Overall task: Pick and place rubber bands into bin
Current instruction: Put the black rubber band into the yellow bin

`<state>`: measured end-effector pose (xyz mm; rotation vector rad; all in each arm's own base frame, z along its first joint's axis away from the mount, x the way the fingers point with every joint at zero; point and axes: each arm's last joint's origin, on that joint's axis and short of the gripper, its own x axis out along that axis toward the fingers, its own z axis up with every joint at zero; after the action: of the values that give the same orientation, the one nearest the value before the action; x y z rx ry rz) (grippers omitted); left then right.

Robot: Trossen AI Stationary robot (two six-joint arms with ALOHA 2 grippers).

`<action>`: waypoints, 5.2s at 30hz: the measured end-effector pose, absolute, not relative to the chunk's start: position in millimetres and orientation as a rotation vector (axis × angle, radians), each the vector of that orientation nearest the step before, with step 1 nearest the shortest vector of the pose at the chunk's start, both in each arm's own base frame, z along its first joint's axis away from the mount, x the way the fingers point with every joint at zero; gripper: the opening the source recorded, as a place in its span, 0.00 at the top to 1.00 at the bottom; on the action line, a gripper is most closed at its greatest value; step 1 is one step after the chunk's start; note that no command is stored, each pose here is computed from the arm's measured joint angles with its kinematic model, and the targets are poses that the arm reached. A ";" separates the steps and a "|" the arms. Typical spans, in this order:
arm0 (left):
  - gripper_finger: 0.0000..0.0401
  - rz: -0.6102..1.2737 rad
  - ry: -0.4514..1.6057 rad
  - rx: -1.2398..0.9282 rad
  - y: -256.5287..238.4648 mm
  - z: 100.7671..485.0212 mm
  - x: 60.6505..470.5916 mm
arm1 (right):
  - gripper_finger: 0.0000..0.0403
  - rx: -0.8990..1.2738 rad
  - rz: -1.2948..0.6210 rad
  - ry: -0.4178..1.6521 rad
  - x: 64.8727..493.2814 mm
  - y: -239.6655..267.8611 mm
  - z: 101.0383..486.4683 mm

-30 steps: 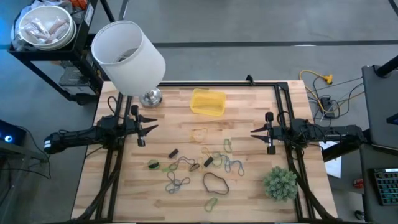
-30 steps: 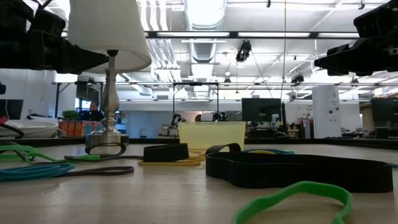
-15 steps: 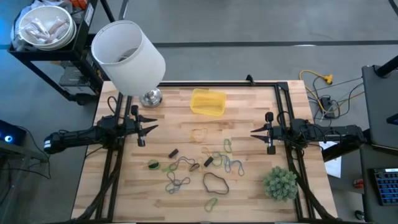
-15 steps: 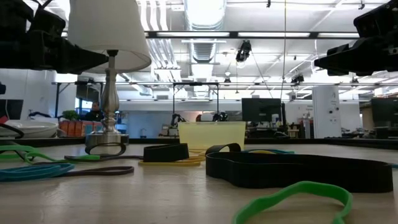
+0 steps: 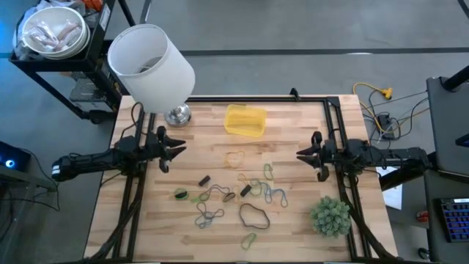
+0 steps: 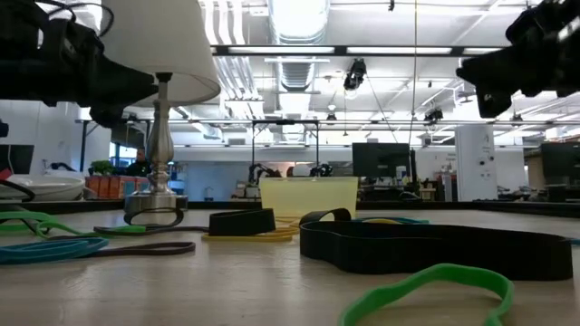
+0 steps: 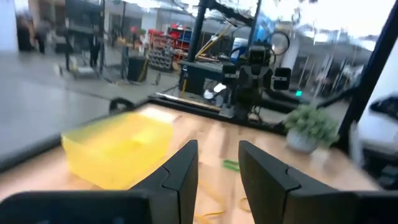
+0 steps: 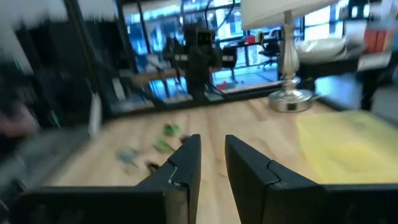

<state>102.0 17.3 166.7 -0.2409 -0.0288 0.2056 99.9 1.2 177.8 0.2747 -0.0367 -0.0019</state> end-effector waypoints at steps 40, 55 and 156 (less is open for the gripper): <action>0.75 -0.107 0.196 -0.242 8.8 149.9 114.1 | 0.83 0.187 0.004 0.109 110.0 2.2 158.1; 0.75 -0.319 0.090 -0.093 -1.7 149.9 154.1 | 0.83 -0.100 0.195 -0.209 127.7 8.0 186.6; 0.76 0.269 1.032 0.308 -183.5 211.5 244.1 | 0.83 -0.309 -0.078 0.684 232.4 111.5 288.1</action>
<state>244.1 -183.5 211.5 0.3076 1.0323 0.2689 232.4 111.5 288.1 -0.3092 0.6840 -0.0776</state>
